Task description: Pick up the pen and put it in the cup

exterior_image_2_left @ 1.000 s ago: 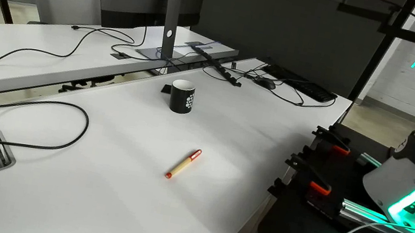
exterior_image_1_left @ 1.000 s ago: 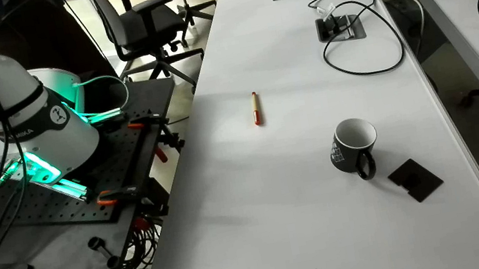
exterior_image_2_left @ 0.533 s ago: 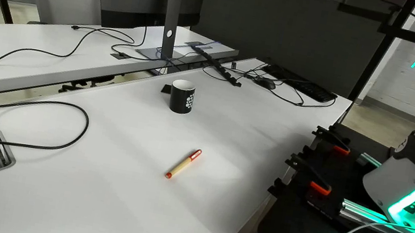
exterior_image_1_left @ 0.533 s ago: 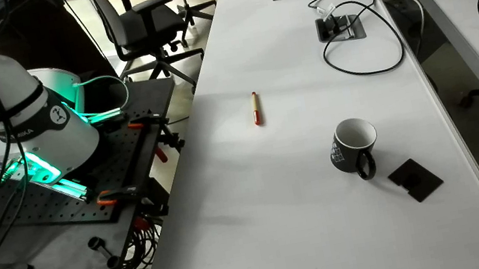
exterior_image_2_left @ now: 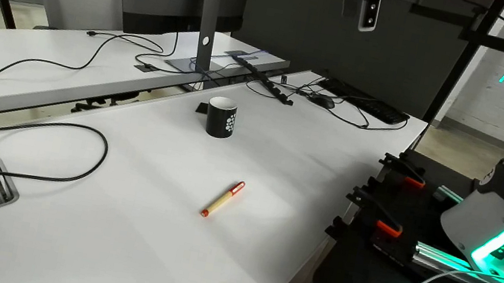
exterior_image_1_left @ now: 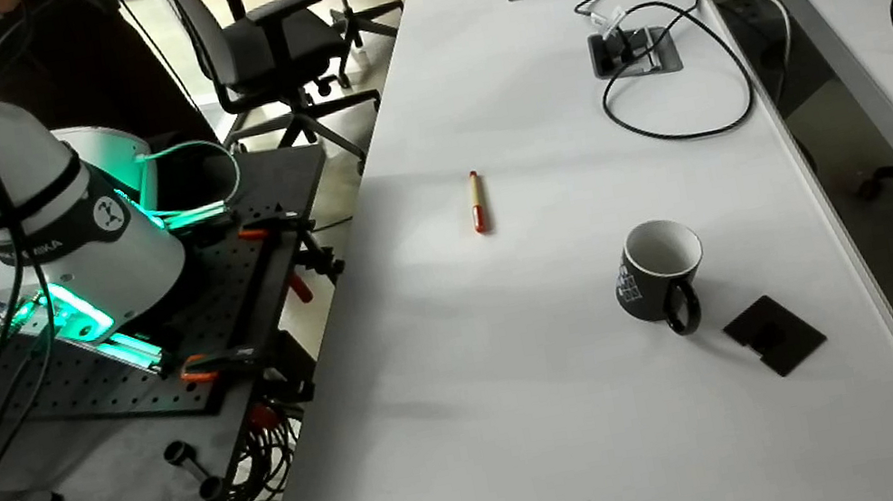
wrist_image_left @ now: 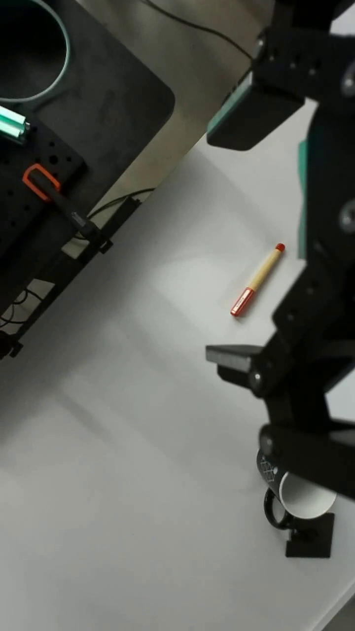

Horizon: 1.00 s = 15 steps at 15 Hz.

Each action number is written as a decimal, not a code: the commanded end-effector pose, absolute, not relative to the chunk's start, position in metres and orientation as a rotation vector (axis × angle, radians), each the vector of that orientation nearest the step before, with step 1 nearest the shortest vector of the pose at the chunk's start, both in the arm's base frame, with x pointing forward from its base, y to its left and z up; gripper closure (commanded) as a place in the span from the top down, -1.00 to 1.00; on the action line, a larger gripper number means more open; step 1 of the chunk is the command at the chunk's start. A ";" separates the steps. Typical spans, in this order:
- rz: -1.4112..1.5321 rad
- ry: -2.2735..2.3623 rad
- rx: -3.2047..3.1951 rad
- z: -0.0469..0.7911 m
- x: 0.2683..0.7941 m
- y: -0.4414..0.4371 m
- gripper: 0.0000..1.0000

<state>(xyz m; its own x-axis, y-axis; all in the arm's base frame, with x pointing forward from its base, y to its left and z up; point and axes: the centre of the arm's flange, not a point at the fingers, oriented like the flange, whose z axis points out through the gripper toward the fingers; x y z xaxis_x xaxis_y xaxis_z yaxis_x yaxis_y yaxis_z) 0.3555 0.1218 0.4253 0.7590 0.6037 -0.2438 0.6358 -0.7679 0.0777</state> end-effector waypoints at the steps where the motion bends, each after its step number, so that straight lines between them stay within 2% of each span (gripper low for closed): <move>1: -0.278 1.080 2.740 0.413 0.378 0.137 1.00; 7: -0.179 1.121 2.769 0.388 0.406 0.155 1.00; 8: -0.196 1.095 2.771 0.393 0.389 0.149 1.00; 13: -0.201 1.097 2.772 0.390 0.391 0.149 1.00; 15: -0.130 1.230 2.772 0.382 0.397 0.147 1.00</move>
